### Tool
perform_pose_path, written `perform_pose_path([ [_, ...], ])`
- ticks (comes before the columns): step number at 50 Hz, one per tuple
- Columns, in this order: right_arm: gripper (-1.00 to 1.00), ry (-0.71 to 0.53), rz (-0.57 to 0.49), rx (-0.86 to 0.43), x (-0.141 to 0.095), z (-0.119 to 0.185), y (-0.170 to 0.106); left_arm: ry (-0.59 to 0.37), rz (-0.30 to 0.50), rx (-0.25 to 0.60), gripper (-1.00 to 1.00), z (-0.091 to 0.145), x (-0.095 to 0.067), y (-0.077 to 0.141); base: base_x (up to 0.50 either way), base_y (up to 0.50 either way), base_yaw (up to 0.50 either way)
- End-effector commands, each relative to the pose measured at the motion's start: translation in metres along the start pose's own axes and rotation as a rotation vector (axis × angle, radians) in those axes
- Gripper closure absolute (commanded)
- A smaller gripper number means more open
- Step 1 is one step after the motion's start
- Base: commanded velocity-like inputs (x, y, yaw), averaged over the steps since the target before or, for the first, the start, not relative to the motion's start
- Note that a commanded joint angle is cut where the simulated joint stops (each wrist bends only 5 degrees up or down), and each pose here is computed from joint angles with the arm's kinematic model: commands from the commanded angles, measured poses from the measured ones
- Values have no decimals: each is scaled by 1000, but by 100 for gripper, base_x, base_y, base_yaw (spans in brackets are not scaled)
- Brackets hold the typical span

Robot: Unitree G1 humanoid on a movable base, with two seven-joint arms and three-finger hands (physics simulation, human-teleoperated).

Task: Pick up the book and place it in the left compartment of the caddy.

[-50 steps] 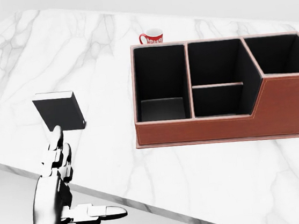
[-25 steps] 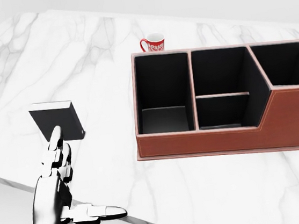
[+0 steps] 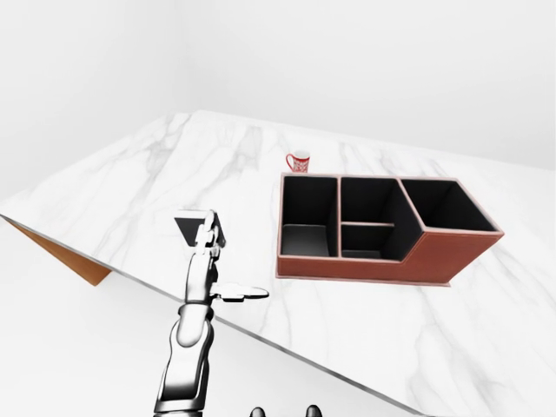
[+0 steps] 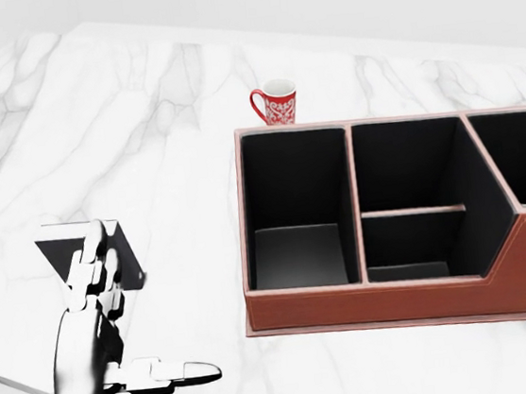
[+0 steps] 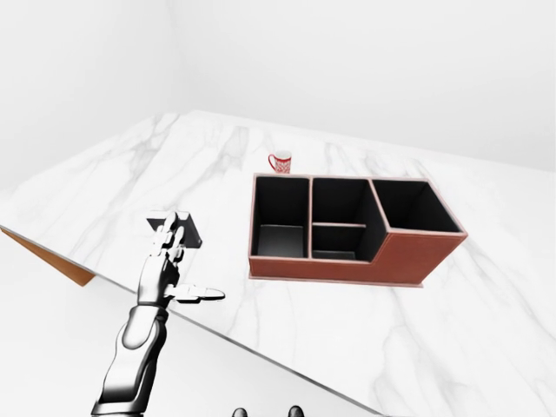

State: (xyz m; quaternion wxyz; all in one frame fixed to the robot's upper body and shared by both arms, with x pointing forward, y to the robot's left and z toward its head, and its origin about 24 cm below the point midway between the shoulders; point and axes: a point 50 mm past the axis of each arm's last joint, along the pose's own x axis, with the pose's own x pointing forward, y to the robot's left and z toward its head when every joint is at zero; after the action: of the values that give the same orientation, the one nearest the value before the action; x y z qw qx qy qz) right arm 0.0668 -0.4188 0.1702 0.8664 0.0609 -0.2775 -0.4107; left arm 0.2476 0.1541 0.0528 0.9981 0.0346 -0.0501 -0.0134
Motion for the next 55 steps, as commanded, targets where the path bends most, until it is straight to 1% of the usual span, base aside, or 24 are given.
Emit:
perform_pose_path([
  [1,-100,-2,1,-3,0,1,0,-25,16,0,-100,6,-1,2,26,12,0],
  [9,-100,-3,0,-3,0,1,0,-39,21,-1,-100,9,-2,2,26,12,0],
  [15,-100,0,0,-2,0,0,0,-28,28,-3,-100,7,-1,3,26,12,0],
  [17,-100,-7,1,-2,0,2,0,-50,40,-5,-100,12,-3,5,26,11,0],
  [20,-100,3,1,-1,0,-1,0,-24,47,-5,-100,6,-1,6,24,11,0],
  [22,-100,0,1,-2,0,0,0,-33,43,-5,-100,8,-2,5,22,9,0],
  [25,-100,7,1,-2,0,-2,0,-14,37,-7,-100,3,0,5,18,7,0],
  [39,-100,-1,4,1,-1,0,0,-11,32,-5,-100,2,0,4,16,6,0],
  [44,-100,-1,4,3,-1,0,1,-12,46,-8,-100,3,-1,6,3,1,0],
  [47,-100,-6,1,4,-1,2,0,-68,76,21,-100,16,-6,8,0,0,0],
  [48,-100,-7,1,4,-1,2,0,-69,76,21,-100,17,-6,9,0,0,0],
  [49,-100,0,2,5,-1,0,0,-97,97,51,-100,23,-6,10,0,0,0],
  [52,-100,2,3,4,-1,-1,0,-115,105,67,-100,28,-6,11,0,0,0],
  [53,-100,6,2,5,-1,-2,0,-175,124,103,-100,43,-9,14,0,0,0],
  [54,-100,4,2,6,-1,-1,0,-190,136,122,-100,49,-9,15,0,0,0],
  [55,-100,4,2,6,-1,-1,0,-190,137,123,-100,49,-9,15,0,0,0],
])
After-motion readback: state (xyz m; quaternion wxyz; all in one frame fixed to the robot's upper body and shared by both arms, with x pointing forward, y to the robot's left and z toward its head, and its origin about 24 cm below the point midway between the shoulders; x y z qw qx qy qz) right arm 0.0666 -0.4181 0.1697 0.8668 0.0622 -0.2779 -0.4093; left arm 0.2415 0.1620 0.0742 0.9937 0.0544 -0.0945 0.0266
